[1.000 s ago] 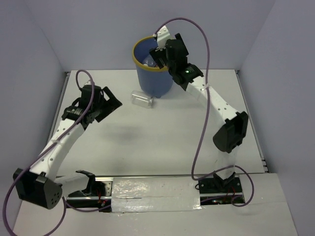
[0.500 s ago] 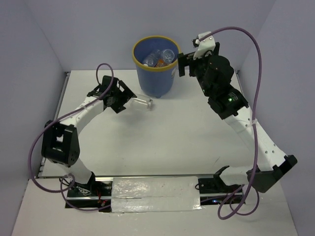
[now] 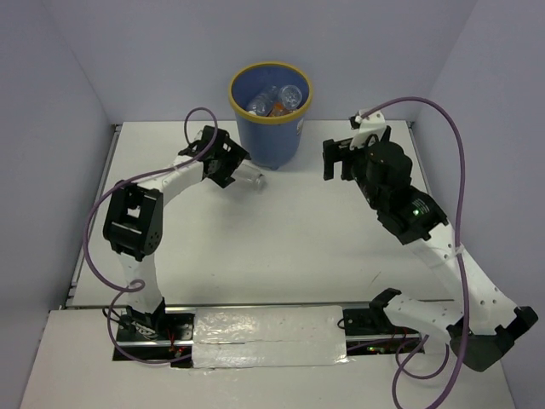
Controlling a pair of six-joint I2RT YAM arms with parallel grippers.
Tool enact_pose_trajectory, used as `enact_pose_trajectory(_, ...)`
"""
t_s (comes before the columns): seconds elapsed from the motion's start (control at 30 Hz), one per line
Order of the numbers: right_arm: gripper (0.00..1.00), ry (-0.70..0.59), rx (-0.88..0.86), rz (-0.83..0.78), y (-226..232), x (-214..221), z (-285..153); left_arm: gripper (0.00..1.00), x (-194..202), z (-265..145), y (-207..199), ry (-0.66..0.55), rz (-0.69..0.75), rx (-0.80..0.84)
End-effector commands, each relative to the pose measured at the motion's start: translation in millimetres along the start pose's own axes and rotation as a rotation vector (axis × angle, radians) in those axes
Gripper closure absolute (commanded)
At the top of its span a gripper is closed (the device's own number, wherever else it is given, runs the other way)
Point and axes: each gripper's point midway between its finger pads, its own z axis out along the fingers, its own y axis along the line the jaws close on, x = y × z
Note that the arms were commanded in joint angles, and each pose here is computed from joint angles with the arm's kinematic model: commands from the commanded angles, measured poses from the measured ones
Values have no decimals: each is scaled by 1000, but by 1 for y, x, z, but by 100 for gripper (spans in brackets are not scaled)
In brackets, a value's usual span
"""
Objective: Put the plastic bottles in the bin
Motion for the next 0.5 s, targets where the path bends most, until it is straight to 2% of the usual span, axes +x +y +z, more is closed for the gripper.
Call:
enact_pose_trajectory(0.0, 0, 21, 36, 26, -11, 10, -21, 1, -15, 8, -4, -84, -98, -11)
enact_pose_trajectory(0.17, 0, 5, 50, 36, -21, 14, -39, 1, -12, 27, -2, -99, -145, -27)
enact_pose_trajectory(0.27, 0, -1, 56, 39, -25, 15, -45, 1, -9, 43, -19, -90, -146, 7)
enact_pose_trajectory(0.4, 0, 9, 53, 34, -26, 20, -49, 1, 6, 68, -18, -72, -123, -28)
enact_pose_trajectory(0.47, 0, 17, 55, 59, -25, 24, -50, 4, 8, 69, -17, -78, -129, -35)
